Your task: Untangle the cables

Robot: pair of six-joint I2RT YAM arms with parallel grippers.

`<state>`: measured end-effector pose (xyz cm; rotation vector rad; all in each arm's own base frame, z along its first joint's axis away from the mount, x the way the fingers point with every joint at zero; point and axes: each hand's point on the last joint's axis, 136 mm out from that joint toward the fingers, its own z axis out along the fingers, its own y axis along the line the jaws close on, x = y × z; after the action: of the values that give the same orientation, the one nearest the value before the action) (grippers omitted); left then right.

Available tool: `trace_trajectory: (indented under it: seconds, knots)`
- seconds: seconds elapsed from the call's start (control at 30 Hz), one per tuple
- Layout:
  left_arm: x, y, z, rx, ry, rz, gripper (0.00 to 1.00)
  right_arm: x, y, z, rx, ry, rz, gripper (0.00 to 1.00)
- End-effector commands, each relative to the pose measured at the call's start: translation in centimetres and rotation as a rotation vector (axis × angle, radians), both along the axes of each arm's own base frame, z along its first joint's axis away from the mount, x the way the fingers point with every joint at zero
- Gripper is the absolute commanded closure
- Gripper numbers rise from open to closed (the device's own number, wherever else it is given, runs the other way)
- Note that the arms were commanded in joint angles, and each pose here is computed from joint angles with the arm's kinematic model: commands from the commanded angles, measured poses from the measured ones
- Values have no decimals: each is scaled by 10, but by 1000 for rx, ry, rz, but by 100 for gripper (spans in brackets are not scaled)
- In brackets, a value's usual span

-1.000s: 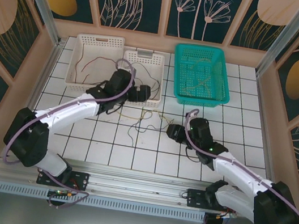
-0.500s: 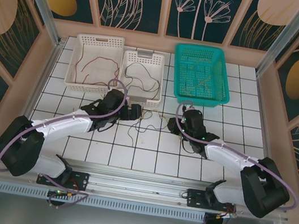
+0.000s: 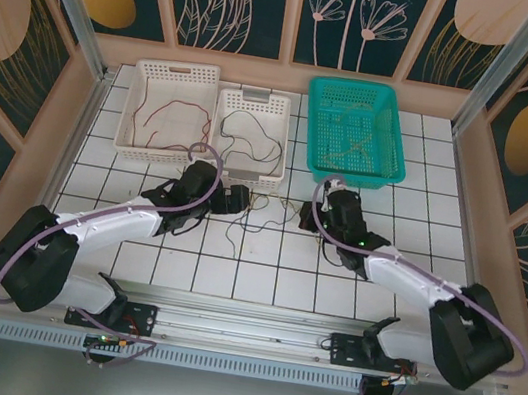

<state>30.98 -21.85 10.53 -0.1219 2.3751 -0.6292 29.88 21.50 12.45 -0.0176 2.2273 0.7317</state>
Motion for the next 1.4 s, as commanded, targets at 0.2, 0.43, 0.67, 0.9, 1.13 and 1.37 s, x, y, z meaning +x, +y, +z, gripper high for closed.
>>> trace_trajectory:
  seconds: [0.2,0.43,0.67,0.9,1.13,1.37]
  knots:
    - [1,-10,11,-62,-29,-25,3,-44,4,116,187,-283,193,100]
    - [-1,-27,12,-132,-26,-81,3,-71,19,163,271,-337,352,100]
    - [-19,-60,55,-366,-118,-233,3,-79,25,178,303,-367,415,100]
    - [-60,-82,105,-540,-272,-486,7,-83,28,184,333,-374,442,100]
    - [-77,-81,64,-419,-214,-561,16,-85,27,190,338,-375,448,100]
    - [-82,-66,18,-299,-148,-528,17,-87,26,201,365,-385,449,100]
